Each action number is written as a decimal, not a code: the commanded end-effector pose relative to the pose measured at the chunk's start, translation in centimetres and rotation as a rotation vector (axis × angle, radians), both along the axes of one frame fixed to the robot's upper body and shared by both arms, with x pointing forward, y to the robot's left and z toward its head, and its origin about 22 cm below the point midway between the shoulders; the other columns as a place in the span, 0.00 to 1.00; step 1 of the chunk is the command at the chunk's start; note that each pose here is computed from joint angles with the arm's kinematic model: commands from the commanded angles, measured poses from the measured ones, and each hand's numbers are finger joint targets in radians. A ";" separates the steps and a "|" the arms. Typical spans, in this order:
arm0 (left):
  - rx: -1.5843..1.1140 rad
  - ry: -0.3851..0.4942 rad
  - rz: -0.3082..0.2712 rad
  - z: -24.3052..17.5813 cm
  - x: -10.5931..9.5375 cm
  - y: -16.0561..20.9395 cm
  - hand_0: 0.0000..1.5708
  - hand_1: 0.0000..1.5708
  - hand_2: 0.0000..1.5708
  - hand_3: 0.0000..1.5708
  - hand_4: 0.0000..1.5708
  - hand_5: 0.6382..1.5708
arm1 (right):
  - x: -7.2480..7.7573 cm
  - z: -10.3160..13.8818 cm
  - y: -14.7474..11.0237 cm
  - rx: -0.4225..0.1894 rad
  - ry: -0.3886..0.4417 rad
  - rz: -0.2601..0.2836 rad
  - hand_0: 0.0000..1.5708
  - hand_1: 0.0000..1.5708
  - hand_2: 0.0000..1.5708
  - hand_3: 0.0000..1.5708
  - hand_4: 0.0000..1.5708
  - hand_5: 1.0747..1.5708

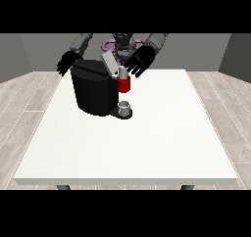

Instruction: Insert the coffee pod into the coffee machine and close the lid

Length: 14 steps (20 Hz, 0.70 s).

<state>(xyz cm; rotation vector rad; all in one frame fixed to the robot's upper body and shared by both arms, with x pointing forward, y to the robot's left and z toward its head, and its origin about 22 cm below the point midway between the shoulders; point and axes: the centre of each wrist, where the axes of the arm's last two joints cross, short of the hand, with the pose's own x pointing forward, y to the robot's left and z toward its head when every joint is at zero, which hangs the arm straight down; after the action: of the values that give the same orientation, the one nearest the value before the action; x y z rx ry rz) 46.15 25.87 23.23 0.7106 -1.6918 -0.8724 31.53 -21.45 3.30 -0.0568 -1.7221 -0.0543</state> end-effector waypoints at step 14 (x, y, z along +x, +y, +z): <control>0.013 0.003 0.008 -0.2 0.3 -1.9 0.78 0.78 0.81 0.76 0.31 1.00 | 0.6 -0.3 -2.2 0.005 -0.007 -0.032 0.00 0.00 0.00 0.00 0.28 1.00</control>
<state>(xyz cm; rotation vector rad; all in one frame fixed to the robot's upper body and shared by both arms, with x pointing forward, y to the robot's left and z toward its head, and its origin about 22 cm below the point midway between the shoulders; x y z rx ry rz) 46.34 24.80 22.74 0.7122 -1.6915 -0.8911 31.90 -21.87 3.29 -0.0774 -1.7340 -0.0843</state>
